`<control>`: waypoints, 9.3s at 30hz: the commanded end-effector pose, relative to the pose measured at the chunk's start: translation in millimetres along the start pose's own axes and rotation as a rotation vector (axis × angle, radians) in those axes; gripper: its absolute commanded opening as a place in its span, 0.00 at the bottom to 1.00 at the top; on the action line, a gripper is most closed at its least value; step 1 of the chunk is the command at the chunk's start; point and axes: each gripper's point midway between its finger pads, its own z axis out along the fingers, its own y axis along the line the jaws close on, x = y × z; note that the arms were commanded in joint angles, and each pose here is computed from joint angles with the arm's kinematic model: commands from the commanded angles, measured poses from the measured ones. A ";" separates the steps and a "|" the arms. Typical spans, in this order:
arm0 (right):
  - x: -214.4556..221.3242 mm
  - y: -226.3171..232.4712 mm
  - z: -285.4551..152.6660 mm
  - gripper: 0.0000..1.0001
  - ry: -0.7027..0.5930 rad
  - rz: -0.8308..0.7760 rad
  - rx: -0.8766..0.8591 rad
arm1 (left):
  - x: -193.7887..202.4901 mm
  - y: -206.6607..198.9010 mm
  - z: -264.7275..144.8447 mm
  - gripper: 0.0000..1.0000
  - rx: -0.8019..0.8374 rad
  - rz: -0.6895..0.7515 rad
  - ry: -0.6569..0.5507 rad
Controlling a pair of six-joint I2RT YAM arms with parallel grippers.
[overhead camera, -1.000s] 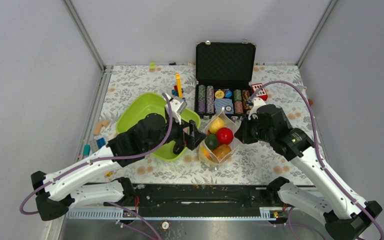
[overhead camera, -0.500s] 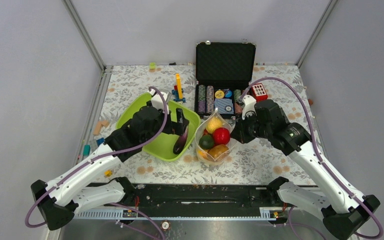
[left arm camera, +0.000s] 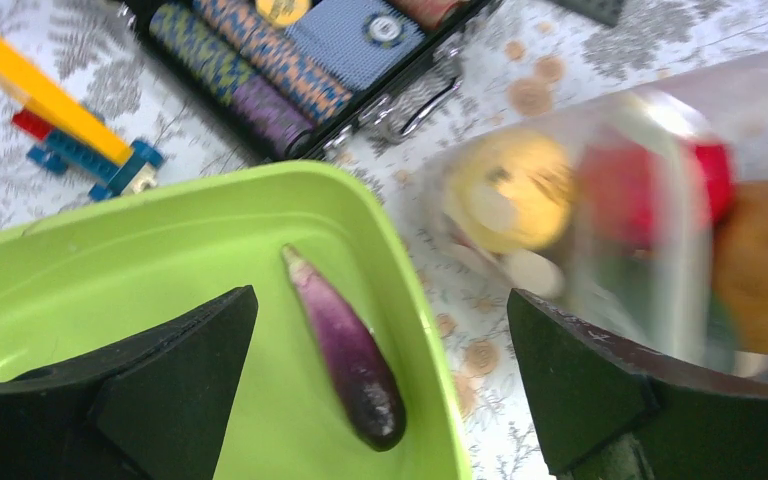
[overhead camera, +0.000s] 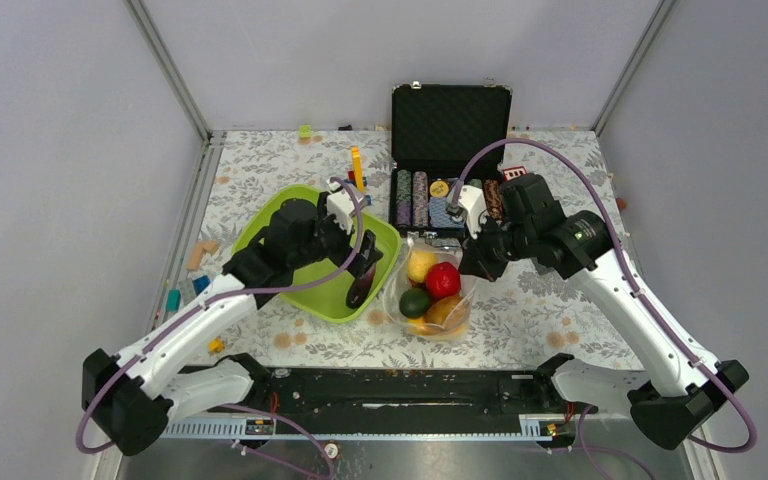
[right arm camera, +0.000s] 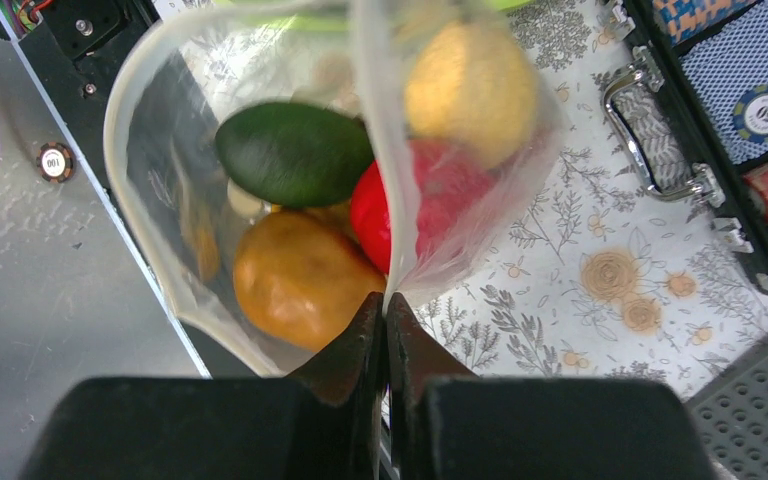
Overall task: Place the food in the zip-top bag and seal the zipper
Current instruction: Adjust the zipper food storage bag at the center of the board, then pick up the fake vegetable from the bin, then place the fake vegetable in the zipper food storage bag, then adjust the zipper food storage bag at the center of the board.
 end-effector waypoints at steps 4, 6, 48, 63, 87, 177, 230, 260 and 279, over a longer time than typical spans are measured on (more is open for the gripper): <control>-18.1 -5.1 -9.8 0.02 0.015 -0.063 0.013 | 3.4 50.2 10.8 0.99 -0.031 -0.199 -0.019; -20.6 -8.4 -7.7 0.02 0.022 -0.054 0.021 | 13.3 59.7 15.1 0.99 -0.030 -0.263 0.007; -40.6 -36.6 -8.7 0.02 -0.047 0.330 0.225 | 220.8 43.2 61.7 0.46 -0.212 -0.513 0.732; -51.1 -28.1 1.8 0.02 -0.096 0.476 0.170 | 153.8 44.7 58.2 0.00 -0.238 -0.551 0.527; -37.2 -3.3 27.8 0.00 -0.114 0.830 0.031 | -46.5 -46.7 -48.5 0.00 0.262 -0.444 -0.248; -1.6 12.1 7.2 0.09 -0.101 0.656 -0.012 | -34.9 -69.3 57.8 0.55 -0.176 -0.258 0.069; 2.4 50.4 13.9 0.68 -0.329 0.558 0.381 | -48.3 -40.3 56.9 0.00 -0.461 -0.622 0.003; 43.7 -36.0 -114.5 0.00 -0.397 0.631 0.868 | -44.3 -28.2 -1.2 0.00 -0.477 -0.530 0.030; 21.3 -75.8 -69.8 0.00 -0.274 0.561 0.824 | 24.9 -125.2 -52.9 0.06 0.105 -0.585 0.263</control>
